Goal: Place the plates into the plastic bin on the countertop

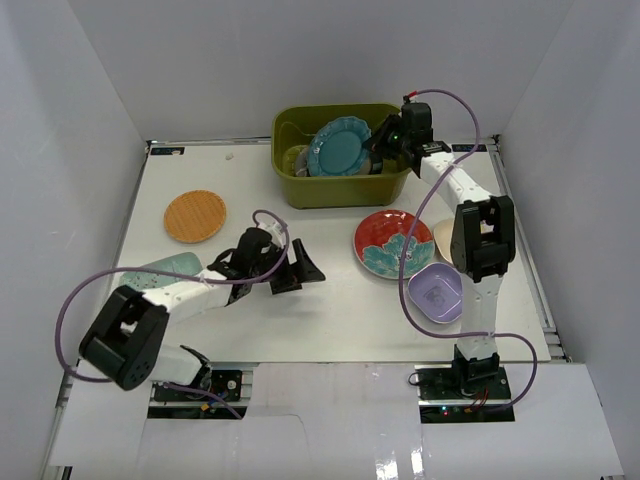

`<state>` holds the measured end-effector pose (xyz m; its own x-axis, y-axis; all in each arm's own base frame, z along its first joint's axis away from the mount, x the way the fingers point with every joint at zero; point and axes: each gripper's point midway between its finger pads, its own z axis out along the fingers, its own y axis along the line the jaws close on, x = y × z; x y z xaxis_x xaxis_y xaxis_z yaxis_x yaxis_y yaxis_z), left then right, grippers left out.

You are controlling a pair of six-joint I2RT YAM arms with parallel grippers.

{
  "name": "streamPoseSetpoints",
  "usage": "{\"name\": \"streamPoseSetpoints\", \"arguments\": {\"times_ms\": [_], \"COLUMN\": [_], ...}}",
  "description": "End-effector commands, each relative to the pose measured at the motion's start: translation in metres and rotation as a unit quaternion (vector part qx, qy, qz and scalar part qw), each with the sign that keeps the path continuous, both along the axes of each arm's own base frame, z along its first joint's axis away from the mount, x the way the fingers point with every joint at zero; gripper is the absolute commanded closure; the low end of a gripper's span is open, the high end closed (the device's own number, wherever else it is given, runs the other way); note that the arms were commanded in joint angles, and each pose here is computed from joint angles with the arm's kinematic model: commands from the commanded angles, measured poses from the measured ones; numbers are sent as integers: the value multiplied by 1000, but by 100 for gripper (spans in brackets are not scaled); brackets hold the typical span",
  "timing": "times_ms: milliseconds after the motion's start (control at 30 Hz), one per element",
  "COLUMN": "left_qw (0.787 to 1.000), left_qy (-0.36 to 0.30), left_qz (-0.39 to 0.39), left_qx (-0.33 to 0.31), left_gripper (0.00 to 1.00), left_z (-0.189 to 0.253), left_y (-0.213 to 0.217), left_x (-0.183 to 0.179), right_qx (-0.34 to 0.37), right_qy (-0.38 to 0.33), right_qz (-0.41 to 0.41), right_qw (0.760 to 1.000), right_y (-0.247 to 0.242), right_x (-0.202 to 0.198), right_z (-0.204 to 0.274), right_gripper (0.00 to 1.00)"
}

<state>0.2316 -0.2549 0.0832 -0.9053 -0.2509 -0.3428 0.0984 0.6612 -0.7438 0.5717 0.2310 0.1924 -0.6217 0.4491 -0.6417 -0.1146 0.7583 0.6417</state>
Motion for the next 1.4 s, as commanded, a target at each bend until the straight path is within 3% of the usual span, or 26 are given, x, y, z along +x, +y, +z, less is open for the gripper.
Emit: {"name": "streamPoseSetpoints", "arguments": {"times_ms": [0,233,467,667,833,933,1200,1267,1333,1367], "left_qw": [999,998,999,999,999,998,997,996,996,995], "left_qy": [-44,-41,-32,-37,-26,-26,-24,-27,-25,-26], "left_qz": [6,14,16,28,40,45,70,82,86,90], "left_qx": [-21,-35,-23,-28,-20,-25,-20,-18,-22,-19], "left_gripper": [2,6,7,11,19,25,53,56,74,84], "left_z": [19,12,-13,-26,-49,-55,-68,-70,-72,-74], "left_y": [-31,-72,-105,-118,-123,-127,-131,-130,-131,-128], "left_x": [27,58,76,89,98,104,118,123,124,124], "right_qx": [41,14,-44,-84,-73,-51,10,20,38,40], "right_qy": [-128,-83,-59,-75,-92,-102,-151,-137,-149,-129], "right_qz": [27,25,13,-6,15,31,64,80,91,102], "right_qw": [991,996,997,994,993,993,986,987,984,986], "right_y": [13,8,-8,-24,-22,-19,-14,-7,-2,1], "right_x": [15,16,11,2,-20,-40,-104,-126,-144,-156], "right_z": [89,45,21,32,51,62,105,88,96,76], "right_gripper": [89,69,37,11,9,2,7,6,6,6]}}
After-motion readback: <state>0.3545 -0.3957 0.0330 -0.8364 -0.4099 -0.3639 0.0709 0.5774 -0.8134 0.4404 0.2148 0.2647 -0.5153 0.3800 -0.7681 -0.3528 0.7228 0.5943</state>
